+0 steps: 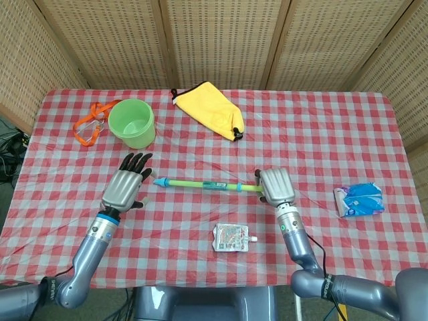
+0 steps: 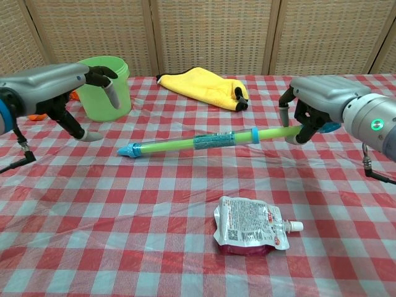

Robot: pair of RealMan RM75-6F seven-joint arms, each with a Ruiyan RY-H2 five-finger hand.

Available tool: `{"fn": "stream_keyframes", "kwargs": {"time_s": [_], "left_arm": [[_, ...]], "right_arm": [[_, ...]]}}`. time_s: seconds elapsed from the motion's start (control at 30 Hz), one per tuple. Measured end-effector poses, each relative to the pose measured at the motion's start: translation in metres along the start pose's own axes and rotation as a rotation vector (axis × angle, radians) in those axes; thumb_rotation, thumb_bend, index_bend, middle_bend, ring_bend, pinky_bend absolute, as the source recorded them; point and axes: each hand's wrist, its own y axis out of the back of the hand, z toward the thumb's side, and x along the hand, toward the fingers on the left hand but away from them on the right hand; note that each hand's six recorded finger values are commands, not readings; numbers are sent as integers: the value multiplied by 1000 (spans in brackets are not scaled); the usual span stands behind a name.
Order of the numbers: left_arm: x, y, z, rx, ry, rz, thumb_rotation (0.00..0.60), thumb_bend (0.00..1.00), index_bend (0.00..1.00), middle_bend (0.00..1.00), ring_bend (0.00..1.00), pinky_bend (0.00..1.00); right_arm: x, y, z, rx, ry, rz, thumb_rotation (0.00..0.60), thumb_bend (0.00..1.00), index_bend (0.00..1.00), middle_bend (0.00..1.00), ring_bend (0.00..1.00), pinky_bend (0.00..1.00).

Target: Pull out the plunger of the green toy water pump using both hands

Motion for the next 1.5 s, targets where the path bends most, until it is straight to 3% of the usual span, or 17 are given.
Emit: {"fn": "stream_keyframes", "kwargs": {"time_s": [0.5,1.5], "left_arm": [[44,-29,40,-51,6,-14,600,242,363,0,0,0],[75,-62,56,-8,57,-136,600,242,372,0,0,0]], "right_arm": [[6,2,1,7,-11,7,600,523,801,1000,975,689],[11,3,-4,17,-16,28,600,524,804,1000,975,689]]}}
